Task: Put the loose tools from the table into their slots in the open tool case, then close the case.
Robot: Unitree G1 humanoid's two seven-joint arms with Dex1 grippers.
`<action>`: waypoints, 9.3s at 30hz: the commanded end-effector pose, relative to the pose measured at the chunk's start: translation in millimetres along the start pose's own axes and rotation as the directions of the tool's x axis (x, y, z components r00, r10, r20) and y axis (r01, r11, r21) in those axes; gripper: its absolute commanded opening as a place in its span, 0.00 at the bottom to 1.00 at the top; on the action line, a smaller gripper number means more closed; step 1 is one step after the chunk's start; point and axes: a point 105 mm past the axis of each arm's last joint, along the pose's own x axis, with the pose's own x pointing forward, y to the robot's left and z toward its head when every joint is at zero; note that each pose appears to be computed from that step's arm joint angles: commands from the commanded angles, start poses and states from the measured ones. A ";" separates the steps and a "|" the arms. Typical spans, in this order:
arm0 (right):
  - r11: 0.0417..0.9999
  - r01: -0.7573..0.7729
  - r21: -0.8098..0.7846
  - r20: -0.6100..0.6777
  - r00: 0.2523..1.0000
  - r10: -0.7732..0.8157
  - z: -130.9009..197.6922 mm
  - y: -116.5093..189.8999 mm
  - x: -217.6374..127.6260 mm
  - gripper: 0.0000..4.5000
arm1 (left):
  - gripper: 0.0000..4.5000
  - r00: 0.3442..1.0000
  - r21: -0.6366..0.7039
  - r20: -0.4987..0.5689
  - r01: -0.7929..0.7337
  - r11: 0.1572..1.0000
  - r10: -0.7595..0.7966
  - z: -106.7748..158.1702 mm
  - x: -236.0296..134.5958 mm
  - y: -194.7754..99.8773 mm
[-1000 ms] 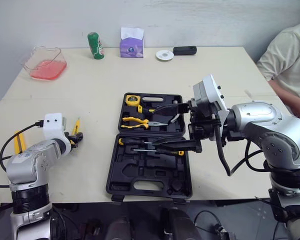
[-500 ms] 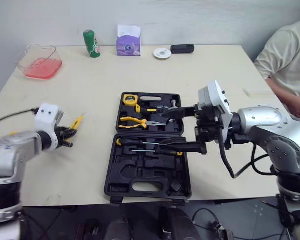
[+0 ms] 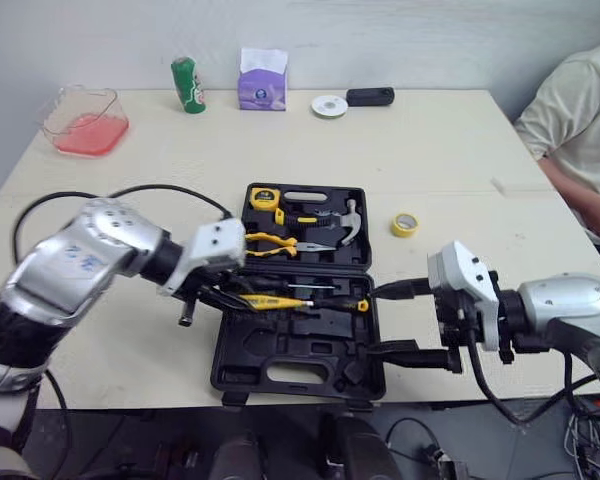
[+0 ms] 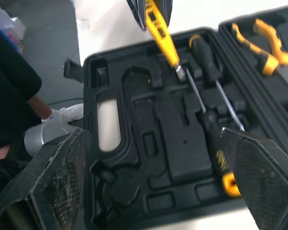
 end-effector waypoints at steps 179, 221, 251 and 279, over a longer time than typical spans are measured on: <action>0.960 0.245 0.133 -0.026 0.969 -0.244 -26.0 24.5 -36.9 1.00 | 0.29 0.990 0.116 -0.112 0.100 0.988 -0.087 11.2 51.3 2.6; 0.985 0.153 0.075 0.002 0.988 -0.153 -15.3 20.1 -25.5 1.00 | 0.02 0.899 0.210 0.414 0.059 0.976 -0.143 12.6 74.8 -7.7; 0.987 0.137 0.079 -0.018 0.991 -0.136 -17.3 16.4 -24.2 1.00 | 0.02 0.897 0.194 0.423 0.047 0.980 -0.127 -22.9 89.8 -20.2; 0.988 0.140 0.073 -0.018 0.990 -0.139 -18.8 15.1 -21.7 1.00 | 0.02 0.994 0.136 0.099 0.036 0.990 -0.050 -63.1 102.4 -19.8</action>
